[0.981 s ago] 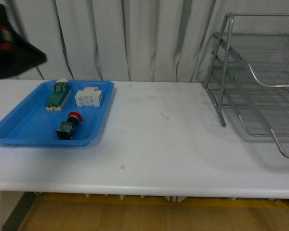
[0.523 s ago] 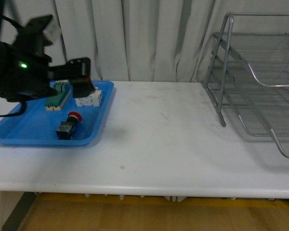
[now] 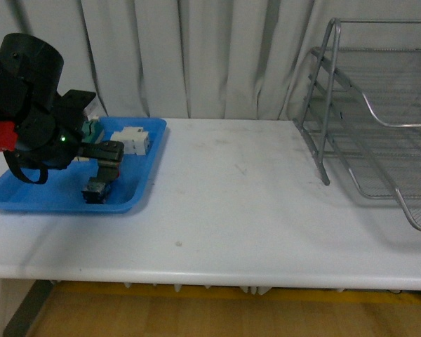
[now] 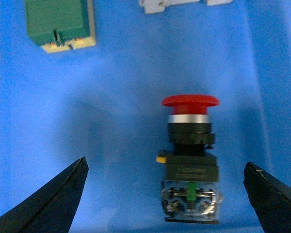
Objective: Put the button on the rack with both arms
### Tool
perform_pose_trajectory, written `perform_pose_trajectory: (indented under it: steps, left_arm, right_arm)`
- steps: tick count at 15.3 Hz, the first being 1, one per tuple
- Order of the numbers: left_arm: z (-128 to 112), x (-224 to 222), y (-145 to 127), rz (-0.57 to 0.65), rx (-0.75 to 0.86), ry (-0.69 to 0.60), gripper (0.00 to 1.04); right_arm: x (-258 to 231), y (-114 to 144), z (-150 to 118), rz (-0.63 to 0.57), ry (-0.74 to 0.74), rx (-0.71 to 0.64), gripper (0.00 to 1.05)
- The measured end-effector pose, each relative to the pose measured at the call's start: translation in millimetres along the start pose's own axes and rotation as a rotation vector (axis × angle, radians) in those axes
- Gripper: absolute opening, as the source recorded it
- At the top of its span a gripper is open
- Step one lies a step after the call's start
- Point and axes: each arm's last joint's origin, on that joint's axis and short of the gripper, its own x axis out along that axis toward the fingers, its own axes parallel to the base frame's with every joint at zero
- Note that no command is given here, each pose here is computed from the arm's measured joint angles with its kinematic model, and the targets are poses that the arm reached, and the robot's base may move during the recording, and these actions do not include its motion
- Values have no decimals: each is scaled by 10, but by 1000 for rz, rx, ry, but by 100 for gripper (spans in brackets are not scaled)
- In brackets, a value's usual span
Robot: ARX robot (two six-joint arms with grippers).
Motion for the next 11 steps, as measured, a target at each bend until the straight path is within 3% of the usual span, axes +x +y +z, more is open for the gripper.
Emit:
perform_pose_trajectory:
  steps: [11]
  left_arm:
    - [-170,240,4,-37,-22,56,98]
  right_arm:
    - [0,0,0,0,0,0,98]
